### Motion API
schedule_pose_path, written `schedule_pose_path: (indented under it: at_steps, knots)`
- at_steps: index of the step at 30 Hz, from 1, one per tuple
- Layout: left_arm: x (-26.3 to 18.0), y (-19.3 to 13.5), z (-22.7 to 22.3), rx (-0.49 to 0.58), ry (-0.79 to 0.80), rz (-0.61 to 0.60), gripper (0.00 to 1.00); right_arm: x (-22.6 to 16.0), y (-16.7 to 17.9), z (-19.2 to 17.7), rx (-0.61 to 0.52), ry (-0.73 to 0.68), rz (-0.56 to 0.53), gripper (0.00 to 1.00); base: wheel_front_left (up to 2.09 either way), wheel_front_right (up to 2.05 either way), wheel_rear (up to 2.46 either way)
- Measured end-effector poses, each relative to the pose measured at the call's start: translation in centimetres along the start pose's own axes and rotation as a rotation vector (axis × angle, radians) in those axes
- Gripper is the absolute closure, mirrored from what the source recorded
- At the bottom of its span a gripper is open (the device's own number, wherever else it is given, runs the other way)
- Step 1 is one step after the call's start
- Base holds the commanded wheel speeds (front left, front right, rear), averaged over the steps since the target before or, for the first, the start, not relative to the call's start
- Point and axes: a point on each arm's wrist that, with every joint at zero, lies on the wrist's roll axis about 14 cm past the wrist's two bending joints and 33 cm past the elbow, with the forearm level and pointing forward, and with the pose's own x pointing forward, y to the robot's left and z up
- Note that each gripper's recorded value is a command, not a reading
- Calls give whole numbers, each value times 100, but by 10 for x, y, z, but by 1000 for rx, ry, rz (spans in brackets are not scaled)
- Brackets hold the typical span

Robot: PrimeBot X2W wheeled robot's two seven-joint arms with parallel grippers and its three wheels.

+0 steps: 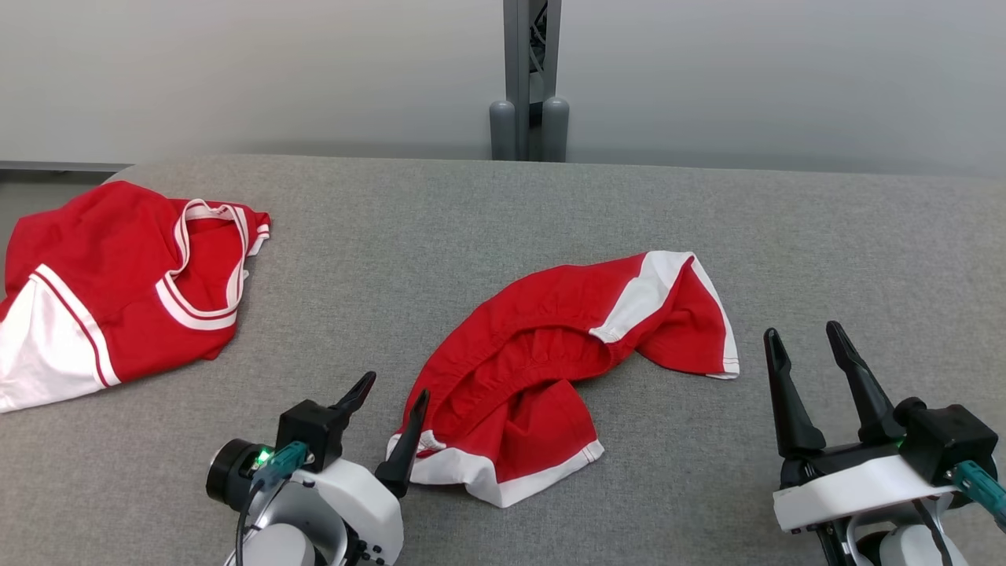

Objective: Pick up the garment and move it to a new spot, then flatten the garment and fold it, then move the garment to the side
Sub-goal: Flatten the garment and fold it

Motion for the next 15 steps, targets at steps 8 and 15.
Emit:
schedule_pose_path:
  at_steps: [8,15]
  knots:
    - [4,-3,-29,74,226,-64,0,-1,-1,-15,15,37,-3,0,0,0,0]
    - [3,-18,-38,122,351,-139,0,0,-8,-20,21,50,-23,0,0,0,0]
